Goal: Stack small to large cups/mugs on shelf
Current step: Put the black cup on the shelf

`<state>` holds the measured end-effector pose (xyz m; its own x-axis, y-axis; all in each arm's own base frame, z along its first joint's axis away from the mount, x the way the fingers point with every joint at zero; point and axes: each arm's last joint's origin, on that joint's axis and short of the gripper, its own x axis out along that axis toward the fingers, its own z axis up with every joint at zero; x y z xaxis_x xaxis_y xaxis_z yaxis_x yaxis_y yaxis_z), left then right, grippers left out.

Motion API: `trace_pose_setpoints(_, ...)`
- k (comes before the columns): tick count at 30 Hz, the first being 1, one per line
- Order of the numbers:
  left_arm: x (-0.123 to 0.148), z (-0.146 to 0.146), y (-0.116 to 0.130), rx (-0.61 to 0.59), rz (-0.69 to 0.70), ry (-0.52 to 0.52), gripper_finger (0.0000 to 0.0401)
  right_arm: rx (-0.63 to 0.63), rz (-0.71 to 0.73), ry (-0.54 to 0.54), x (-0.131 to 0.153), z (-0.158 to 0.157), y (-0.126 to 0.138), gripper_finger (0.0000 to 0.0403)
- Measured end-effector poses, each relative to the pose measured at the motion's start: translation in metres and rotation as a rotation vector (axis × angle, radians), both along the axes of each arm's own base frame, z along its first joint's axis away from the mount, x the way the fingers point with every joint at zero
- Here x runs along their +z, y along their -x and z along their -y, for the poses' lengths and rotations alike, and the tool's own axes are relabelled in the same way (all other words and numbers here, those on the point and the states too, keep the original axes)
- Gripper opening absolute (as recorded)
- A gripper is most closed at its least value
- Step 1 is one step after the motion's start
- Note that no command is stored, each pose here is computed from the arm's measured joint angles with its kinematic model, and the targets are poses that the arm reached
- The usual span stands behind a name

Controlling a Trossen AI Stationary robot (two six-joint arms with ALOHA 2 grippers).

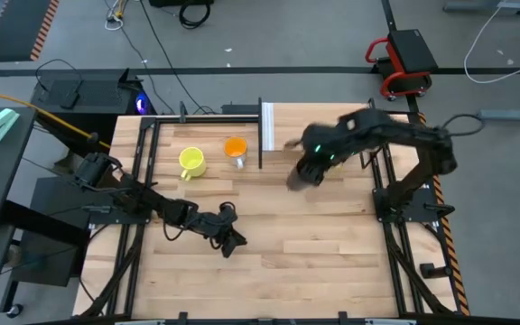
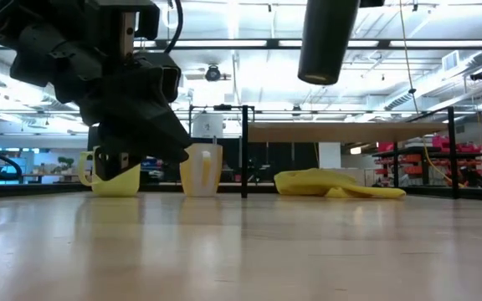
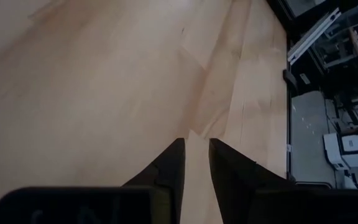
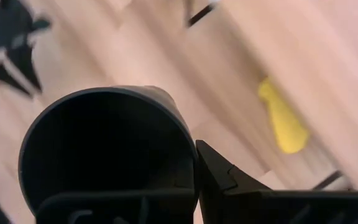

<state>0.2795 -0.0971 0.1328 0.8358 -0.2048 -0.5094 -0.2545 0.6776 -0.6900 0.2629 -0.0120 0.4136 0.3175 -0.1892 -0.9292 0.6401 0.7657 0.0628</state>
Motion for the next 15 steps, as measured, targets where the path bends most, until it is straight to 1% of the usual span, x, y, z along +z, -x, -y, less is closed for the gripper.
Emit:
trace_pose_setpoints(7, 0.0, -0.003, -0.001, 0.01, 0.002, 0.001, 0.0073, -0.133, 0.052, 0.039, 0.016, 0.046, 0.029, 0.0002)
trace_pose_setpoints(15, 0.0, -0.003, -0.001, 0.01, 0.002, 0.002, 0.0072, -0.289, 0.031, 0.088, 0.02, 0.103, 0.059, 0.0002)
